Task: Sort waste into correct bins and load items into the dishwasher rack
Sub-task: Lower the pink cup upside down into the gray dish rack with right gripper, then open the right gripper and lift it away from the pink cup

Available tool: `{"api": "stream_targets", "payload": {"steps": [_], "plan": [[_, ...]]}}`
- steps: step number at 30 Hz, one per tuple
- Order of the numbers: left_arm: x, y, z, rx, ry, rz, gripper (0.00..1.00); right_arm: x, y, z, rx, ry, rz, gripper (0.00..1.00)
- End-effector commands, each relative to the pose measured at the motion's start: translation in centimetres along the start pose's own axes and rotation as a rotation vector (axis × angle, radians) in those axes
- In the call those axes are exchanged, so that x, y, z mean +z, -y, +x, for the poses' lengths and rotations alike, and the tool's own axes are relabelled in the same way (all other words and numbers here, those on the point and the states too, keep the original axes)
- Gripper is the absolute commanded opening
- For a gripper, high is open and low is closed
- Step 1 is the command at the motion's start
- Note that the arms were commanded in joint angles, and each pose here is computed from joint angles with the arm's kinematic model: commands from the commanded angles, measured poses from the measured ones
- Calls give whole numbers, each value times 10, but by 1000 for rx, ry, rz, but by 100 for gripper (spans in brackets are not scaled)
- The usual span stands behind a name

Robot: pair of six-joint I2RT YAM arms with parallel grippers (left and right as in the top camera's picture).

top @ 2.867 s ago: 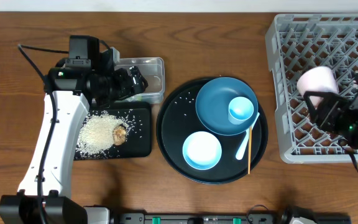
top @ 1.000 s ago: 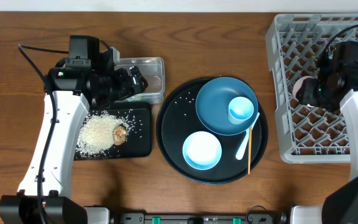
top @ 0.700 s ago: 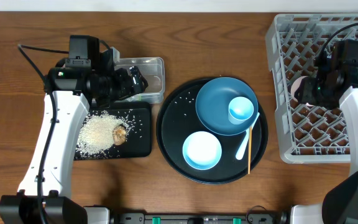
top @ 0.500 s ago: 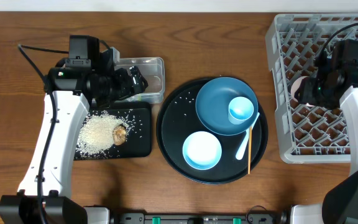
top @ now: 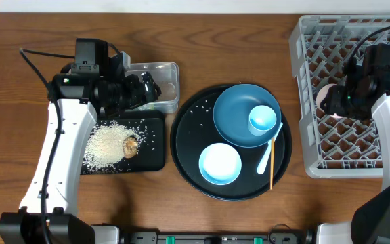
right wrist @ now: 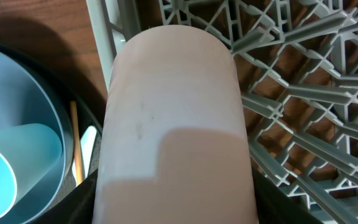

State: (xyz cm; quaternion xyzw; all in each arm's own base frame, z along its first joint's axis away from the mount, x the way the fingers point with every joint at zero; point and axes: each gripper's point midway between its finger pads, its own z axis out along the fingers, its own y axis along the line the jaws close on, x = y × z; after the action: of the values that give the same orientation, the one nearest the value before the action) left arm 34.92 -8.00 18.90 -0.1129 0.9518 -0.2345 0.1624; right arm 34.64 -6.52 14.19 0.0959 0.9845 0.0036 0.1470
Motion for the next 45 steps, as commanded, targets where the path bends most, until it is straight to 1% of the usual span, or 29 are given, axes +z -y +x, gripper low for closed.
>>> {"api": "stream_targets", "payload": {"steps": [1, 13, 24, 34, 45], "plan": [[-2, -2, -1, 3, 6, -9, 98, 10, 15, 8, 38, -51, 41, 33], [-2, -2, -1, 3, 6, -9, 98, 3, 19, 11, 77, -72, 44, 32], [-2, -2, -1, 3, 6, -9, 98, 1, 25, 7, 113, -54, 23, 32], [-2, -2, -1, 3, 6, -9, 98, -2, 22, 30, 131, -151, 8, 31], [-2, -2, -1, 3, 6, -9, 98, 6, 22, 32, 133, -148, 4, 30]]}}
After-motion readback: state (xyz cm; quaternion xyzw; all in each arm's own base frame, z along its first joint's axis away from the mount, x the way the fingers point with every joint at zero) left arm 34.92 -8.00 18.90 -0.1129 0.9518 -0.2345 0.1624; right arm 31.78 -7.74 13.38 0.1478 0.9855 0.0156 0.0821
